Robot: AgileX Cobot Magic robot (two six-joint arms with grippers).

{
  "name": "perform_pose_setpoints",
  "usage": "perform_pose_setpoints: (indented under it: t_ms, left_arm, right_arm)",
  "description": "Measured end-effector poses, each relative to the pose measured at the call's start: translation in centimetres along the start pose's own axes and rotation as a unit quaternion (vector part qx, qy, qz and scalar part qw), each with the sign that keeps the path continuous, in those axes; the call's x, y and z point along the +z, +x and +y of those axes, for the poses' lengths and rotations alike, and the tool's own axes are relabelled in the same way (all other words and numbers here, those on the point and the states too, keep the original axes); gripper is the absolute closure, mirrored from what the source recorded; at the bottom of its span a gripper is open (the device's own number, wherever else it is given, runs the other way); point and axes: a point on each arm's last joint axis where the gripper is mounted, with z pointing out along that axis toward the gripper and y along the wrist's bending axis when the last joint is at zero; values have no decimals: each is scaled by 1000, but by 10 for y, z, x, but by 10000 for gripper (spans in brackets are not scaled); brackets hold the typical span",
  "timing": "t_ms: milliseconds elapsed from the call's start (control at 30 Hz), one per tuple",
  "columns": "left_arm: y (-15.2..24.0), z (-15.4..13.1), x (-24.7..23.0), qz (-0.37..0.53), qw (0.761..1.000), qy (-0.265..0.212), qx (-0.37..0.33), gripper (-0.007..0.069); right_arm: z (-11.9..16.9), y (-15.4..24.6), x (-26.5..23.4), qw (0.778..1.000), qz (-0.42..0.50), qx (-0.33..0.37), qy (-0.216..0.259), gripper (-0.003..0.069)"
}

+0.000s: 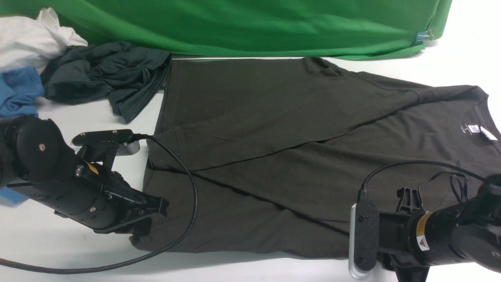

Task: Fold a long-sleeved shirt on a white desktop.
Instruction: 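Grasp the near edge of the shirt at its hem and shoulder corners, then fold the black garment in half by bringing its near edge over to the far edge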

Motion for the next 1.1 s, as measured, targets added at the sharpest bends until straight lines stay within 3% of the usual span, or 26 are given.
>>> perform_pose_setpoints:
  t_ms: [67,167,400,733,933,1100]
  left_arm:
    - [0,0,0,0,1000,1,1,587]
    - [0,-1,0,0,1000,4,-1,587]
    - [2,-1,0,13,1000,6,5,587]
    - [26,1,-12,32,999,-5,6,587]
    - [60,2,-22,52,999,0,1,587]
    - [67,2,-25,29,1000,8,-5,587]
  right_arm:
    - [-3,-1,-1,1000,16,2,-9,608]
    - [-7,-1,-4,999,46,3,-26,629]
    - [-15,-7,-15,995,76,33,-50,632]
    - [4,-5,-58,981,57,134,-125,635]
    - [12,1,-96,978,15,170,-118,636]
    - [12,3,-107,979,-6,177,-101,637]
